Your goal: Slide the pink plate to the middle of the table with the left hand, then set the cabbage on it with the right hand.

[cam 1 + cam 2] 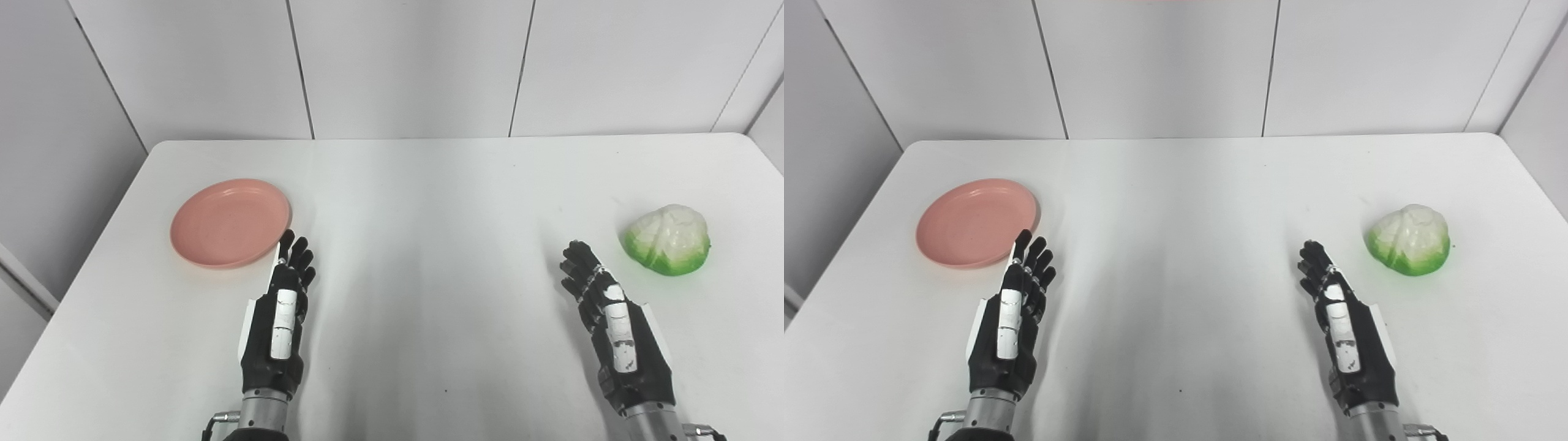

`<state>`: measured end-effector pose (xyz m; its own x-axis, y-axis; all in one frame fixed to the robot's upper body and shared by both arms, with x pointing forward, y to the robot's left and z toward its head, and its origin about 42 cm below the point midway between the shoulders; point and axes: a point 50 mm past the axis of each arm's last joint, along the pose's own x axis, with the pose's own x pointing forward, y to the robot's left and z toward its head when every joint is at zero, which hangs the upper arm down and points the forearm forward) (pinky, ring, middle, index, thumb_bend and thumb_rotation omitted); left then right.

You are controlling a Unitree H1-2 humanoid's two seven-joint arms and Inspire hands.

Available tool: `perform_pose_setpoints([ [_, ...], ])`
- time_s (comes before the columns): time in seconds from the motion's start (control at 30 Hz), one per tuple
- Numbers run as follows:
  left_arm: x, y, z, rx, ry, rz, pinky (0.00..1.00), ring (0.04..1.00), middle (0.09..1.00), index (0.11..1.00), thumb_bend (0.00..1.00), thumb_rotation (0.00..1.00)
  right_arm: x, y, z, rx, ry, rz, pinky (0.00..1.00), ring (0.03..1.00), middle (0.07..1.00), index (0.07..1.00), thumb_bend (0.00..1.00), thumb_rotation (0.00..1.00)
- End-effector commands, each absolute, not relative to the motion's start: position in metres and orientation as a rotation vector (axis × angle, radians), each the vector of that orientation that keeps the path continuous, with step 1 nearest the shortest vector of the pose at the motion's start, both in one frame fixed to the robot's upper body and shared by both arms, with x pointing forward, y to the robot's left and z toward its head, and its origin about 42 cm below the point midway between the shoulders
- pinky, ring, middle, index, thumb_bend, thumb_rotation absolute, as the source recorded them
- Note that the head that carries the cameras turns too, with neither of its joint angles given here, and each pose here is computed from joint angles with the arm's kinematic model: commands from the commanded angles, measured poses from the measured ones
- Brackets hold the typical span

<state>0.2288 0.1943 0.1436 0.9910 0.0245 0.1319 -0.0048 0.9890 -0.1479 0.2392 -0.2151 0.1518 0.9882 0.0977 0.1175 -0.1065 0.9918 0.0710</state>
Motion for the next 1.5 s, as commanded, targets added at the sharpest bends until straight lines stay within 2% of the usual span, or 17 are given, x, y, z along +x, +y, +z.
perform_pose_setpoints([
  [0.0,0.1984,0.2083,0.1262,-0.11,-0.06,0.033,1.0,0.988,0.988,1.0,0.85,0.91,0.2235,-0.2265,0.1479,0.038,-0.107,0.108,0.96,0.935,0.918,0.895,0.86,0.98],
  [1.47,0.1973,0.2089,0.1271,-0.1,-0.046,0.025,1.0,0.99,0.991,1.0,0.87,0.9,0.2228,-0.2246,0.1492,0.044,-0.097,0.111,0.95,0.932,0.911,0.89,0.87,0.98],
])
